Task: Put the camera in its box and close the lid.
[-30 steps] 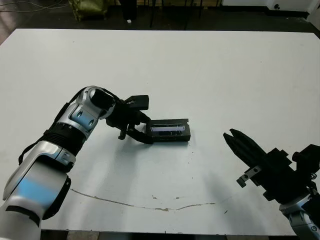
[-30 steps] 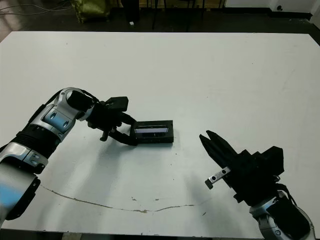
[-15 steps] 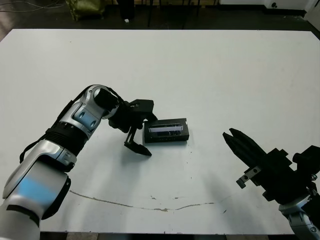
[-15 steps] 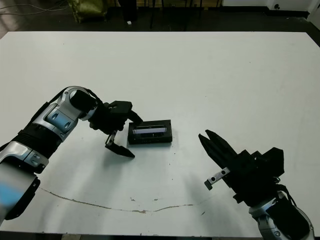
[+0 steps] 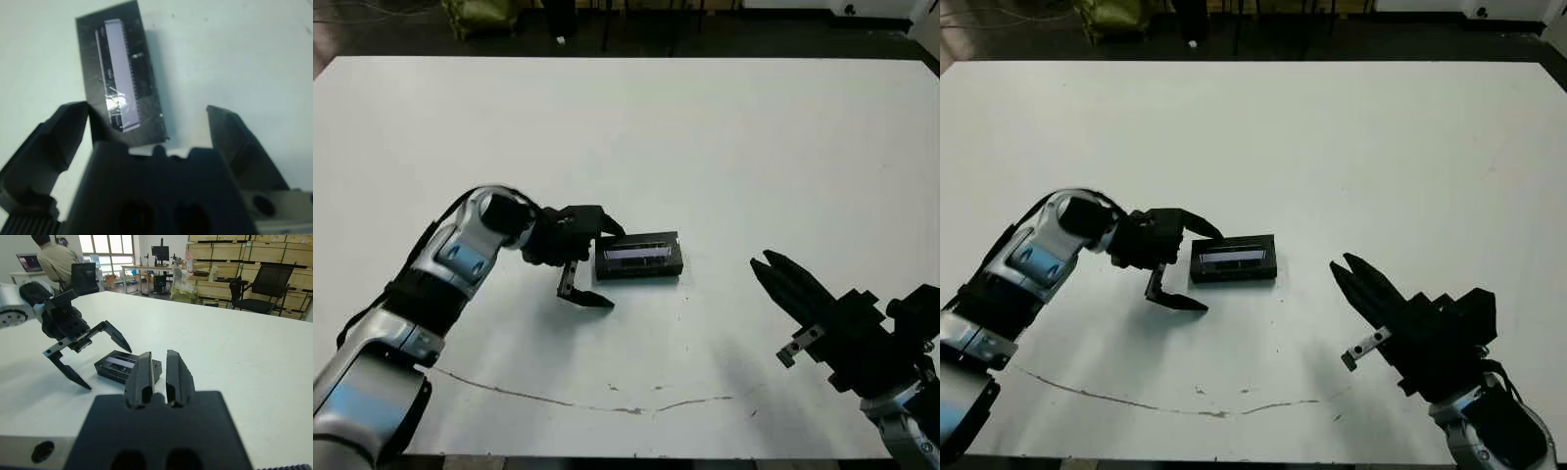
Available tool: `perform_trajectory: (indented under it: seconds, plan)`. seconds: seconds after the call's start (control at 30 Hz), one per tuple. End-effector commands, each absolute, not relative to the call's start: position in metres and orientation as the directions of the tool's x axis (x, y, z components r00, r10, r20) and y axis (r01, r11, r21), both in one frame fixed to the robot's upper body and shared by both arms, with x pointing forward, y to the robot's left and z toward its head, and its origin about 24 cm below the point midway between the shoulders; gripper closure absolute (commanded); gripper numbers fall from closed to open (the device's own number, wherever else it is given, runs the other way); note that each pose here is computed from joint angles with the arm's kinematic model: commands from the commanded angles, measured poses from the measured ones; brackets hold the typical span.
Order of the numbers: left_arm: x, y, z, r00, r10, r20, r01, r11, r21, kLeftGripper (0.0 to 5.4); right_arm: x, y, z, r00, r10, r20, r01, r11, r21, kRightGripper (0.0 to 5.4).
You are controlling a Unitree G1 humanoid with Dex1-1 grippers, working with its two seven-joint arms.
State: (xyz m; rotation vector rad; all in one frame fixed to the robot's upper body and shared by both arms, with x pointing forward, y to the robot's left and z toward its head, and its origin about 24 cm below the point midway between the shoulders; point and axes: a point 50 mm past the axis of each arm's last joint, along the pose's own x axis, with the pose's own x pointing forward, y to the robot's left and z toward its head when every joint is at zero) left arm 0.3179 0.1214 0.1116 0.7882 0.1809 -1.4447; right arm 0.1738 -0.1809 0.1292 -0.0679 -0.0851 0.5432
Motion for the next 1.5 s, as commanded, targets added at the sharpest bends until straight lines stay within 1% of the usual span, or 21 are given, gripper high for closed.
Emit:
perform_trajectory:
  seconds: [0.03, 0.13, 0.23, 0.33, 0.5, 0.6, 0.63, 0.7, 0.73, 0.8, 0.87, 0.9, 0.97, 1.03, 1.1, 1.23, 1.33, 1.5]
  plan:
    - [0.314, 0.128, 0.108, 0.205, -0.824, -0.529, 0.921, -0.02, 0.389, 0.02, 0.174, -0.182, 0.124, 0.856, 0.516, 0.038, -0.512, 0.855, -0.082, 5.4]
    - [0.311, 0.128, 0.107, 0.213, -0.836, -0.505, 0.92, -0.002, 0.391, 0.02, 0.174, -0.183, 0.124, 0.86, 0.51, 0.022, -0.506, 0.858, -0.087, 5.4]
    - [0.31, 0.128, 0.106, 0.237, -0.838, -0.491, 0.909, 0.014, 0.416, 0.02, 0.173, -0.182, 0.126, 0.863, 0.505, 0.023, -0.502, 0.861, -0.087, 5.4]
    - [0.31, 0.128, 0.107, 0.246, -0.845, -0.474, 0.913, 0.037, 0.407, 0.02, 0.173, -0.182, 0.125, 0.863, 0.505, 0.029, -0.5, 0.861, -0.096, 5.4]
    - [0.31, 0.131, 0.109, 0.261, -0.845, -0.467, 0.909, 0.052, 0.414, 0.02, 0.174, -0.182, 0.123, 0.85, 0.525, 0.053, -0.522, 0.851, -0.054, 5.4]
    - [0.31, 0.133, 0.113, 0.255, -0.856, -0.449, 0.912, 0.059, 0.406, 0.02, 0.174, -0.182, 0.124, 0.854, 0.518, 0.041, -0.514, 0.854, -0.085, 5.4]
    - [0.309, 0.134, 0.114, 0.251, -0.875, -0.415, 0.921, 0.084, 0.381, 0.02, 0.174, -0.182, 0.124, 0.857, 0.514, 0.033, -0.509, 0.855, -0.095, 5.4]
    - [0.308, 0.135, 0.114, 0.275, -0.908, -0.317, 0.938, 0.182, 0.294, 0.02, 0.174, -0.182, 0.124, 0.86, 0.51, 0.024, -0.506, 0.857, -0.1, 5.4]
    - [0.306, 0.136, 0.115, 0.314, -0.913, -0.259, 0.935, 0.25, 0.251, 0.02, 0.174, -0.183, 0.124, 0.861, 0.508, 0.013, -0.504, 0.857, -0.106, 5.4]
    - [0.301, 0.135, 0.115, 0.449, -0.886, -0.116, 0.886, 0.424, 0.186, 0.11, 0.173, -0.184, 0.123, 0.867, 0.498, -0.009, -0.495, 0.86, -0.12, 5.4]
    - [0.293, 0.131, 0.118, 0.603, -0.797, 0.014, 0.787, 0.598, 0.153, 0.44, 0.173, -0.185, 0.122, 0.866, 0.5, -0.011, -0.497, 0.859, -0.121, 5.4]
    - [0.289, 0.129, 0.12, 0.654, -0.754, 0.057, 0.742, 0.654, 0.149, 0.65, 0.174, -0.185, 0.121, 0.865, 0.501, -0.008, -0.498, 0.859, -0.116, 5.4]
    - [0.282, 0.123, 0.125, 0.721, -0.684, 0.108, 0.669, 0.729, 0.145, 1.14, 0.174, -0.185, 0.121, 0.864, 0.503, -0.002, -0.5, 0.858, -0.117, 5.4]
    - [0.272, 0.114, 0.13, 0.774, -0.623, 0.111, 0.611, 0.782, 0.126, 1.63, 0.175, -0.185, 0.12, 0.861, 0.509, 0.007, -0.505, 0.856, -0.112, 5.4]
    - [0.263, 0.106, 0.135, 0.798, -0.593, 0.11, 0.584, 0.805, 0.105, 2.11, 0.175, -0.184, 0.12, 0.861, 0.508, 0.006, -0.505, 0.857, -0.104, 5.4]
    - [0.251, 0.086, 0.14, 0.804, -0.587, 0.094, 0.582, 0.809, 0.078, 3.12, 0.175, -0.184, 0.119, 0.864, 0.504, 0.004, -0.501, 0.86, -0.098, 5.4]
    - [0.247, 0.076, 0.138, 0.803, -0.592, 0.072, 0.586, 0.806, 0.088, 3.86, 0.174, -0.183, 0.121, 0.874, 0.487, -0.013, -0.483, 0.864, -0.142, 5.4]
    - [0.244, 0.061, 0.13, 0.817, -0.576, 0.04, 0.573, 0.817, 0.066, 5.08, 0.173, -0.183, 0.121, 0.88, 0.475, -0.023, -0.472, 0.867, -0.158, 5.4]
